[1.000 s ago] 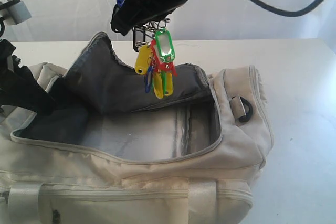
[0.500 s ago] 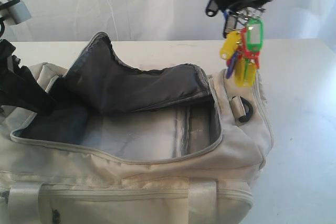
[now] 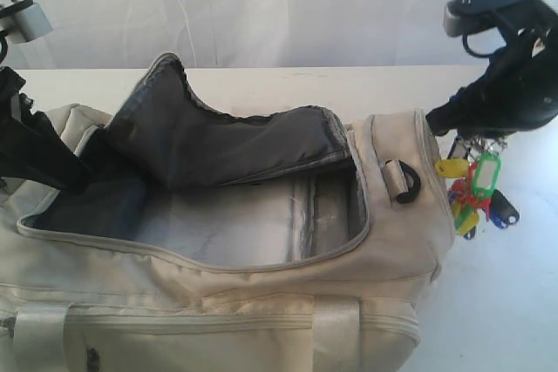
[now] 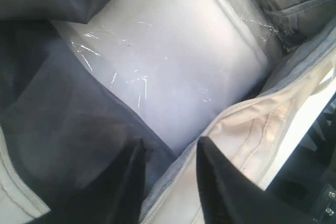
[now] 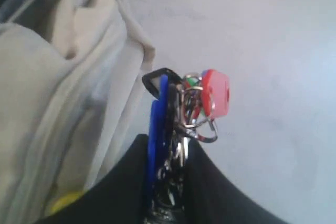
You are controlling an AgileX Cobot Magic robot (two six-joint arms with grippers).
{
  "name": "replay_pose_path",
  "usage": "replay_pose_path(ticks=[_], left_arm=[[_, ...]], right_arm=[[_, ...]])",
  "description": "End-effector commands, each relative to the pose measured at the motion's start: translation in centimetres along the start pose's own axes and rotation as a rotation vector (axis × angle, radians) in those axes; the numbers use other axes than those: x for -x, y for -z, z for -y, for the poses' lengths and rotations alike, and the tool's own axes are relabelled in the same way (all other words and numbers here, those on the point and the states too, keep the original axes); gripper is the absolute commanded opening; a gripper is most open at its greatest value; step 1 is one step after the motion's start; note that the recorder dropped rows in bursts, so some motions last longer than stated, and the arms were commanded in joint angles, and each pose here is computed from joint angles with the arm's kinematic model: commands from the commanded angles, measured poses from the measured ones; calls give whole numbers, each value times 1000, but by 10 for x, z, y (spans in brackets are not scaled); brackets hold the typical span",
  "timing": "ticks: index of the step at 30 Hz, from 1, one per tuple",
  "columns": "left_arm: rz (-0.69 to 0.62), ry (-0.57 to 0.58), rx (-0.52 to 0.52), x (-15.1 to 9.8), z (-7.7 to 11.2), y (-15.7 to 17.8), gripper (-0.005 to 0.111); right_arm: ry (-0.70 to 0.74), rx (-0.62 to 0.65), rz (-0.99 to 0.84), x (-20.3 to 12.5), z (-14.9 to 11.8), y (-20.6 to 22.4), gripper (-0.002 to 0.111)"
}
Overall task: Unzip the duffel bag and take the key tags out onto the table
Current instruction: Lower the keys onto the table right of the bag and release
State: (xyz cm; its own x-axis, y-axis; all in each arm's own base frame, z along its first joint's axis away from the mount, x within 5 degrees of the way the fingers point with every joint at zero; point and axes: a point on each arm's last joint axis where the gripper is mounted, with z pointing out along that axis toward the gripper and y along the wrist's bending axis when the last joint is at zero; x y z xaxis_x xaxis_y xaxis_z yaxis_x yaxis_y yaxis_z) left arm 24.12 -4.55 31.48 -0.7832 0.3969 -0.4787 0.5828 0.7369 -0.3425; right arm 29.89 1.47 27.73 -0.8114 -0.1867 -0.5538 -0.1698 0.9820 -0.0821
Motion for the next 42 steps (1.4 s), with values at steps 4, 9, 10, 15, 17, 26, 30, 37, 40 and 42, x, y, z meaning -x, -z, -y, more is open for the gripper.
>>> replay_pose_path(ticks=[4, 9, 10, 15, 17, 26, 30, 37, 40, 42], left_arm=[[-10, 4, -23, -2, 3, 0, 38], [-10, 4, -23, -2, 3, 0, 38], [-10, 4, -23, -2, 3, 0, 38], [-10, 4, -23, -2, 3, 0, 38], [-10, 4, -23, -2, 3, 0, 38], [-9, 4, -24, -2, 4, 0, 38], [-7, 4, -23, -2, 3, 0, 38], [-7, 4, -23, -2, 3, 0, 38], [-6, 4, -21, -1, 3, 0, 38], [-4, 4, -20, -1, 3, 0, 38]], right_arm=[[-69, 6, -108, -24, 0, -60, 0], [-83, 19, -196, -40, -2, -91, 0], [-83, 21, -213, -43, -3, -96, 0], [-100, 28, -290, -55, -5, -114, 0], [-123, 27, -310, -59, -5, -117, 0], [-173, 24, -311, -59, -6, -115, 12], [-183, 28, -286, -55, -6, -105, 37], [-182, 20, -147, -33, -3, -56, 56], [-175, 14, -88, -24, -2, -25, 56], [-180, 10, -47, -20, -1, -6, 56]])
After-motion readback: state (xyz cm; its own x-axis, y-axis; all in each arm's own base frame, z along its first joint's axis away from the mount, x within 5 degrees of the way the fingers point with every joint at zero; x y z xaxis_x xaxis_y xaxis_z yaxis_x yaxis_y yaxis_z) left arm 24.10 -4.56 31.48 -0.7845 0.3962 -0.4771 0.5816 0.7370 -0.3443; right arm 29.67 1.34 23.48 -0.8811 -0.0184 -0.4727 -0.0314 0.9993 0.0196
